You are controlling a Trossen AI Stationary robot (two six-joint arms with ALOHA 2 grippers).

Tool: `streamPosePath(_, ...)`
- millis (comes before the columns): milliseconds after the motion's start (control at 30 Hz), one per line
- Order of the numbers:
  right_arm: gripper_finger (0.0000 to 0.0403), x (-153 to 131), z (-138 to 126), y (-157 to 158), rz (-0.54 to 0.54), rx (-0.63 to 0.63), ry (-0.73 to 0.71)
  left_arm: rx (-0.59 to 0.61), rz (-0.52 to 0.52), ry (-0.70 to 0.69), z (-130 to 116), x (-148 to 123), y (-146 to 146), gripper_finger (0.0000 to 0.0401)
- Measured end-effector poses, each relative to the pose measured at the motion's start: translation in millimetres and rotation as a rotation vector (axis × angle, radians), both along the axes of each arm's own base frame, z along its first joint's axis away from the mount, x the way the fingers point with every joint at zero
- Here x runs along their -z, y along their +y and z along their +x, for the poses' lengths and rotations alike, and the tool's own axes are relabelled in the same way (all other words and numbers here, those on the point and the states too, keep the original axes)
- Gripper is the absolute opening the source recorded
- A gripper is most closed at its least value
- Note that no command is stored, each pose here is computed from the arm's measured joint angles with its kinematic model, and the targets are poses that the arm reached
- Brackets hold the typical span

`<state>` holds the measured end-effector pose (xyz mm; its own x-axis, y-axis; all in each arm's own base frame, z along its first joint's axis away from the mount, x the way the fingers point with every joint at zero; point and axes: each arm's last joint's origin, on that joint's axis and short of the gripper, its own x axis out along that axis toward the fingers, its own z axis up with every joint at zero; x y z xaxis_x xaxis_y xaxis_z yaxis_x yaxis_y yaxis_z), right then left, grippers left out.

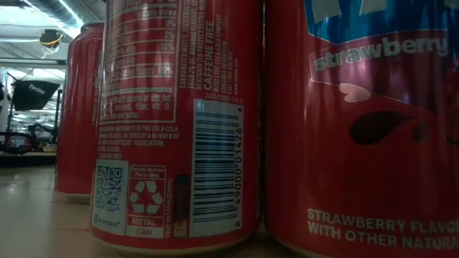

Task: Sort soda cans
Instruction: Put the blue soda can into the left transparent bin

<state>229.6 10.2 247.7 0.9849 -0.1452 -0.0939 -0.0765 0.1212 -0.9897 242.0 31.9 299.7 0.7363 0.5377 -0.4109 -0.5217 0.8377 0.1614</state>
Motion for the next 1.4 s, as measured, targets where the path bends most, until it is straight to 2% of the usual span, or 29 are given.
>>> streamPosePath(400,0.0366,-0.4,0.0,0.0,0.0,0.0,-0.005,0.003,-0.027,0.015,8.2,8.2,0.1,0.0239)
streamPosePath(667,0.0366,-0.4,0.0,0.0,0.0,0.0,-0.004,0.185,-0.134,0.026,10.5,11.3,-5.3,0.0239)
streamPosePath(767,0.0366,-0.3,0.0,0.0,0.0,0.0,-0.003,0.203,-0.133,-0.001,3.2,3.4,-6.5,0.0239)
streamPosePath(833,0.0366,0.0,0.0,0.0,0.0,0.0,0.0,0.148,-0.089,-0.038,-6.2,-6.5,-5.2,0.0239)
streamPosePath(967,0.0366,0.0,0.0,0.0,0.0,0.0,0.0,-0.045,0.026,-0.073,-27.6,-21.9,0.6,0.0239)
streamPosePath(1067,0.0366,0.0,0.0,0.0,0.0,0.0,0.0,-0.158,0.054,-0.096,-42.3,-29.0,6.9,0.0239)
streamPosePath(1200,0.0366,0.0,0.0,0.0,0.0,0.0,0.0,-0.296,0.062,-0.059,-53.3,-24.2,17.4,0.0239)
streamPosePath(1400,0.0366,0.1,0.0,0.0,0.0,0.0,0.001,-0.404,0.036,0.005,-59.9,2.6,33.5,0.0239)
